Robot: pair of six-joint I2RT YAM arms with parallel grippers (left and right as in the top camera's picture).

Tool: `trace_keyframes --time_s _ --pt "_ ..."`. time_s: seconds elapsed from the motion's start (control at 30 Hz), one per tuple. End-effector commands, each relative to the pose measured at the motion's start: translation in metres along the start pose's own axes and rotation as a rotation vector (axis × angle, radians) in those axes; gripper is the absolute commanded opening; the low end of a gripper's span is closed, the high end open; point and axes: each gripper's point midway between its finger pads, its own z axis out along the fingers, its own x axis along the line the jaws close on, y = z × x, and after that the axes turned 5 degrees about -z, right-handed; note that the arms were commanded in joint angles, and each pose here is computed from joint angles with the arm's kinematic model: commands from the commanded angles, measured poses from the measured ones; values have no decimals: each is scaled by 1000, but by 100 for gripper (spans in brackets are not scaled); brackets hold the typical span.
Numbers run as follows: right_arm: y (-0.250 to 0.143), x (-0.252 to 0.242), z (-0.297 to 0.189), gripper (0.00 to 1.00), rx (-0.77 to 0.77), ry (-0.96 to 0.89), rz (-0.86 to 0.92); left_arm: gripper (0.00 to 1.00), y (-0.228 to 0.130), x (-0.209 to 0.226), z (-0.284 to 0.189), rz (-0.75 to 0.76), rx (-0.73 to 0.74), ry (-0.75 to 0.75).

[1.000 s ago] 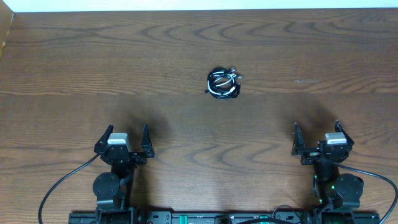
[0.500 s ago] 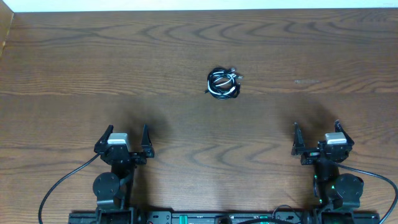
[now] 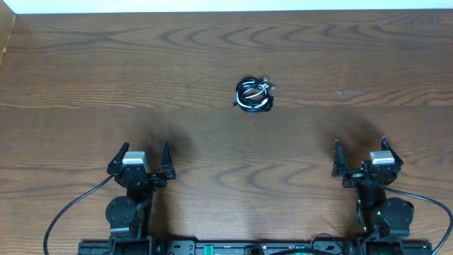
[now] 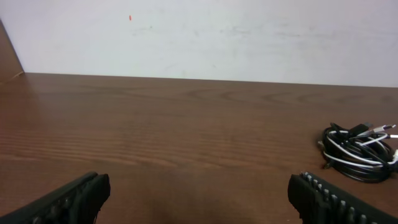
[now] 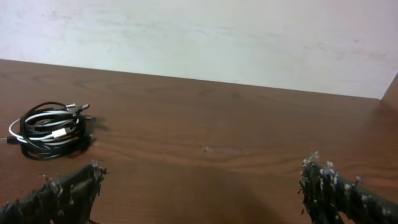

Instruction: Untangle cables

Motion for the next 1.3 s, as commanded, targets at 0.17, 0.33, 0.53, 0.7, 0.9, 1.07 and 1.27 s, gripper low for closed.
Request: trace_keyframes --time_s 0.17,0.33,0.53,0.7,0.9,1.07,1.27 --pt "0 2 0 99 -1 9 -10 97 -18 1 1 -12 59 -1" --pt "0 2 0 99 -2 9 -10 97 -18 1 1 -12 59 -1" --pt "6 8 0 99 -28 41 18 97 -13 -45 -5 -125 65 -266" --pt "26 68 -16 99 -66 426 301 97 19 -83 -21 -75 -51 -500" --pt "62 75 -27 99 -198 513 324 98 74 -93 -38 -71 -278 -566" --pt "116 66 -46 99 -445 502 237 98 116 -98 -56 -39 -400 -582" --pt "171 41 -61 99 -537 366 158 98 178 -108 -63 -23 -336 -575"
